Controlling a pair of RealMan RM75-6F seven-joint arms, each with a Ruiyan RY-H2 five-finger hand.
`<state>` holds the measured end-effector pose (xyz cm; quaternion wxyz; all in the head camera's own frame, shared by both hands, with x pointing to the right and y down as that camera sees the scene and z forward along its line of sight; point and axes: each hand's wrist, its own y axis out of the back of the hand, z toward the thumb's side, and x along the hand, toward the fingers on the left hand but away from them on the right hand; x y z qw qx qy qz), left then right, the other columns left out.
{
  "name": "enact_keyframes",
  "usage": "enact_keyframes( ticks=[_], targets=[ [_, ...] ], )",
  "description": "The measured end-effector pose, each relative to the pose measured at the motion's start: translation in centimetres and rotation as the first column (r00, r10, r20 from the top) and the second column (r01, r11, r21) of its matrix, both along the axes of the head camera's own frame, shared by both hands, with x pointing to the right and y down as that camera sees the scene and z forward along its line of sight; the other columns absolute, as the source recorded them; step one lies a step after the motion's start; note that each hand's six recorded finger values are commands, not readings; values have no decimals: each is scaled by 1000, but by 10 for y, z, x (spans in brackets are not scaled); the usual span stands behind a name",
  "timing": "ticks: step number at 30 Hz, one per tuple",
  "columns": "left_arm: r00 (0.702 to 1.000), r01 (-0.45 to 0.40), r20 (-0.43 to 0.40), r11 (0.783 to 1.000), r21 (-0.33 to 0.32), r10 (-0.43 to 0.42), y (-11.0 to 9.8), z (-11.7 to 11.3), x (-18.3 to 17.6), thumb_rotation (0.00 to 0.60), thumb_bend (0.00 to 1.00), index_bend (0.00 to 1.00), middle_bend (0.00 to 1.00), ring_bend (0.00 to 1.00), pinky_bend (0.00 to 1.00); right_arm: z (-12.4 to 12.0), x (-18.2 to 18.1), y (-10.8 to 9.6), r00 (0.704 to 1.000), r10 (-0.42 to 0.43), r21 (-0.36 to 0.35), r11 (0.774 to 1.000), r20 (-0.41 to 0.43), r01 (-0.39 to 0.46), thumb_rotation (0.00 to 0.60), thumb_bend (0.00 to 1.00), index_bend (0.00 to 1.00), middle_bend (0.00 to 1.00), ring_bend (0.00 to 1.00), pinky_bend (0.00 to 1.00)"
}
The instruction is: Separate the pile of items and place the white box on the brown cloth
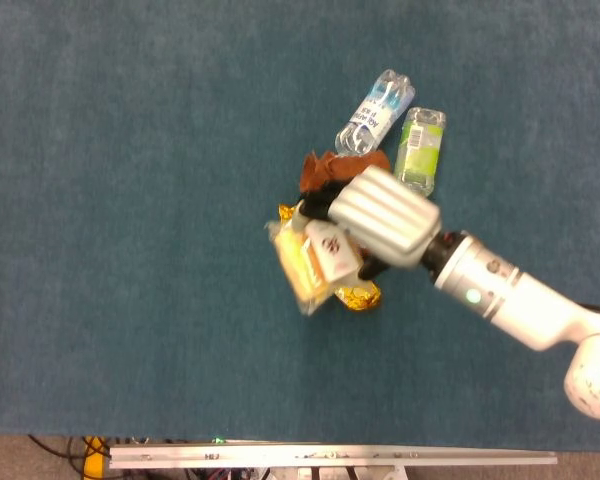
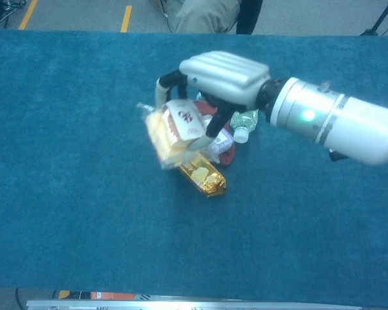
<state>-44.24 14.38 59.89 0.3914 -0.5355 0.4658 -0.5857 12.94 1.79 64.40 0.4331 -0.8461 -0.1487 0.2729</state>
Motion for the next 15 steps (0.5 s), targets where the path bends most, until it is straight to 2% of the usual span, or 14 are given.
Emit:
enact_keyframes(
  ticks=[9, 13, 15],
  targets=[
    [1000, 5, 2, 1000, 0, -5, 2, -2, -2, 600, 353, 288, 282, 247, 192, 4, -25, 28, 995, -98, -16, 995, 6, 98, 600, 0, 539, 472, 479, 624],
    [1000, 7, 3, 1000, -1, -7, 3, -2, -3, 600, 353, 288, 282, 247, 192, 8, -29, 37, 991, -133, -35, 991, -11, 133, 600, 0, 421, 402, 402, 546],
    [1000, 6, 4, 1000, -2, -6, 3, -2, -3, 600, 353, 288, 282, 247, 192, 10, -31, 41, 987, -157, -49, 987, -21, 155, 600, 0, 317, 339, 344, 487]
  ],
)
